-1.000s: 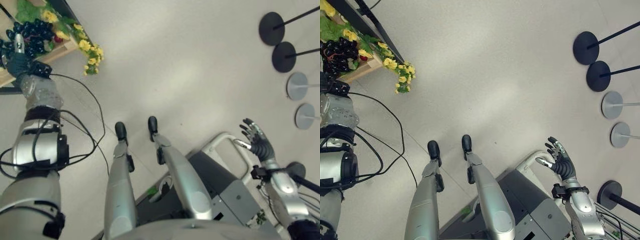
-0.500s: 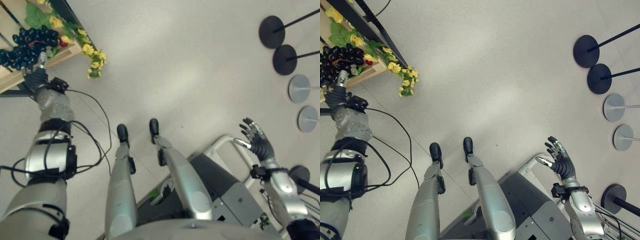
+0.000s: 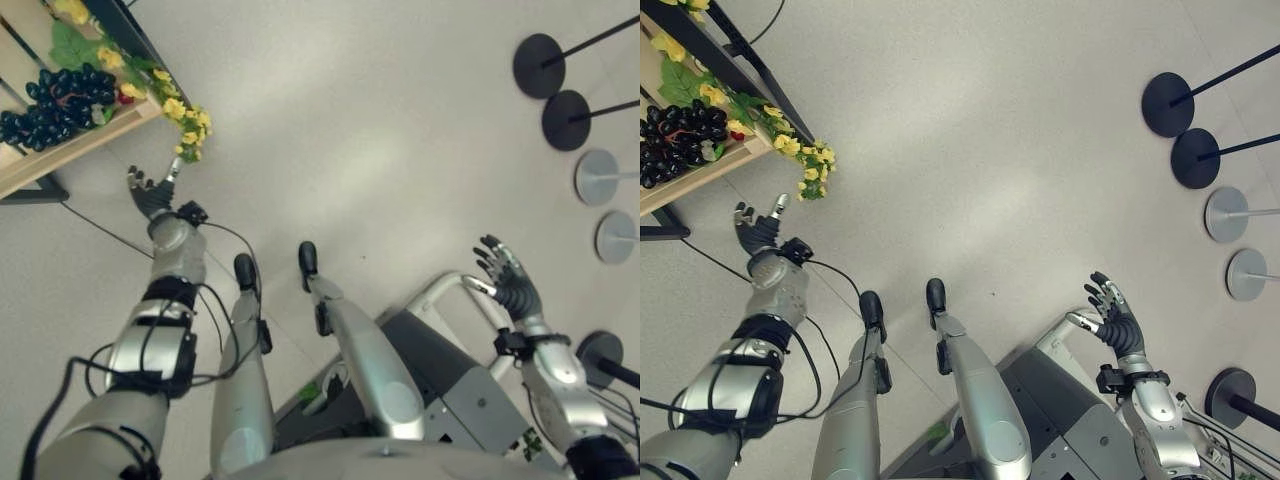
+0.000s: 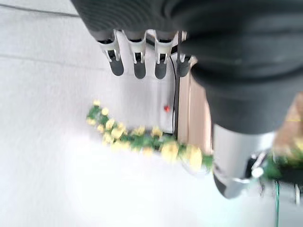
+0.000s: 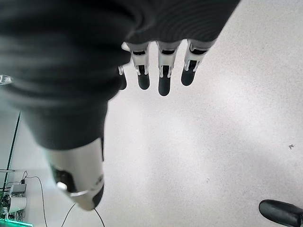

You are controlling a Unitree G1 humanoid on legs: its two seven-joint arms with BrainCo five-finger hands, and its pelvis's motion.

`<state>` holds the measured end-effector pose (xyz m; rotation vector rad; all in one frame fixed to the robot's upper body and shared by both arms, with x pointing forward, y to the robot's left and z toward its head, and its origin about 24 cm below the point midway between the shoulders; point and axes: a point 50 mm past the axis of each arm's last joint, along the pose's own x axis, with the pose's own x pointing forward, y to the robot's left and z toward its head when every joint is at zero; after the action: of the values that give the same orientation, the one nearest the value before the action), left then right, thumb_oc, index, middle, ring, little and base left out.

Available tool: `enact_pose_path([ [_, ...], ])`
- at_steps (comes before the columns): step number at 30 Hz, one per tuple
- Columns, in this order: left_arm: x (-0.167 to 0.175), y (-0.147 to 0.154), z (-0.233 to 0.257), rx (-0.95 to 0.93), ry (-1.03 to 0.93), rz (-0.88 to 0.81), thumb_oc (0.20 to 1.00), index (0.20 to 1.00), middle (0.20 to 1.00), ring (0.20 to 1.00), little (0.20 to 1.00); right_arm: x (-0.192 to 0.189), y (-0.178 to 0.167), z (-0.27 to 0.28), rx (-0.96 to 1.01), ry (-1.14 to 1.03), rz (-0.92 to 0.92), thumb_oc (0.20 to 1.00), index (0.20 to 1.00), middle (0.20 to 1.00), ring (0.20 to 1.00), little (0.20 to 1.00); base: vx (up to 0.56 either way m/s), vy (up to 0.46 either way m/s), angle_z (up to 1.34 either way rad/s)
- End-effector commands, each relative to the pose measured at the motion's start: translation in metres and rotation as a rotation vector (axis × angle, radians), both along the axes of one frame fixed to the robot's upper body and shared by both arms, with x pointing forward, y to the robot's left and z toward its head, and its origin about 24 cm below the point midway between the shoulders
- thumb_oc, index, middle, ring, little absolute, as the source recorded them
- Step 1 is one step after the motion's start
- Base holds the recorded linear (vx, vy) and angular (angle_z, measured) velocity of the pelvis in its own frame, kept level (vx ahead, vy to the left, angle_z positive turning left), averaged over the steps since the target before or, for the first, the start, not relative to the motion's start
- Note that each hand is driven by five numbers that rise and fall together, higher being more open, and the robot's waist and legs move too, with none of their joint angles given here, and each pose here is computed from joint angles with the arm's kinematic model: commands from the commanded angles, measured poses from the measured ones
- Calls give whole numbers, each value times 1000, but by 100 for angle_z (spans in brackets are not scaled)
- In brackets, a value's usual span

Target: Pick up the fruits from the basket on one side to the basket on the other side

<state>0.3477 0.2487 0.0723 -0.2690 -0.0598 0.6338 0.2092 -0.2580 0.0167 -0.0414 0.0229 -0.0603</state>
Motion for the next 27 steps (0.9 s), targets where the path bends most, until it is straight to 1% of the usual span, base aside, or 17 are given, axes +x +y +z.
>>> enact_pose_path([
  [1,-3,-15,4,83,-60,-43,1000,1000,1000,1000,1000,-5,-10,10,-20,-58,-45,1000,1000,1000,1000,1000,-10,-38,3],
  [2,-3,-15,4,83,-60,-43,1000,1000,1000,1000,1000,-5,-10,10,-20,-58,-45,1000,1000,1000,1000,1000,-12,-47,2],
  [3,-7,-33,4,157,-73,-135,1000,1000,1000,1000,1000,-3,-11,12,-28,-67,-53,1000,1000,1000,1000,1000,-14,-39,5],
  [6,-20,-56,12,333,-136,-268,1000,1000,1000,1000,1000,0,-14,18,-40,-97,-69,1000,1000,1000,1000,1000,-12,-31,23],
  [8,-34,-60,7,413,-147,-317,1000,1000,1000,1000,1000,-1,-15,20,-46,-112,-75,1000,1000,1000,1000,1000,-3,-16,5],
  [9,-34,-60,7,414,-147,-316,1000,1000,1000,1000,1000,-1,-15,19,-46,-112,-75,1000,1000,1000,1000,1000,5,-22,5],
  [10,-50,-65,-5,498,-123,-386,1000,1000,1000,1000,1000,-4,-17,18,-59,-115,-85,1000,1000,1000,1000,1000,5,-5,11],
  [11,-50,-65,-5,498,-123,-385,1000,1000,1000,1000,1000,-4,-17,18,-59,-115,-85,1000,1000,1000,1000,1000,30,-17,9],
  [12,-63,-69,-7,632,-135,-465,1000,1000,1000,1000,1000,-5,-22,17,-77,-117,-111,1000,1000,1000,1000,1000,20,-15,3],
  [14,-66,-68,-11,652,-122,-478,1000,1000,1000,1000,1000,-4,-23,17,-84,-120,-114,1000,1000,1000,1000,1000,17,-6,6],
  [15,-77,-66,-12,694,-129,-540,1000,1000,1000,1000,1000,-7,-28,20,-105,-126,-126,1000,1000,1000,1000,1000,35,-13,16],
  [18,-90,-57,-14,644,-127,-599,1000,1000,1000,1000,1000,-8,-37,17,-131,-106,-163,1000,1000,1000,1000,1000,38,-5,7],
  [21,-96,-49,-14,625,-129,-624,1000,1000,1000,1000,1000,-8,-43,17,-152,-97,-186,1000,1000,1000,1000,1000,21,-6,9],
  [22,-103,-43,-13,618,-131,-674,1000,1000,1000,1000,1000,-8,-51,15,-173,-82,-212,1000,1000,1000,1000,1000,20,-14,11],
  [27,-118,-30,-25,573,-72,-687,1000,1000,1000,1000,1000,-5,-58,12,-204,-52,-218,1000,1000,1000,1000,1000,-24,53,1],
])
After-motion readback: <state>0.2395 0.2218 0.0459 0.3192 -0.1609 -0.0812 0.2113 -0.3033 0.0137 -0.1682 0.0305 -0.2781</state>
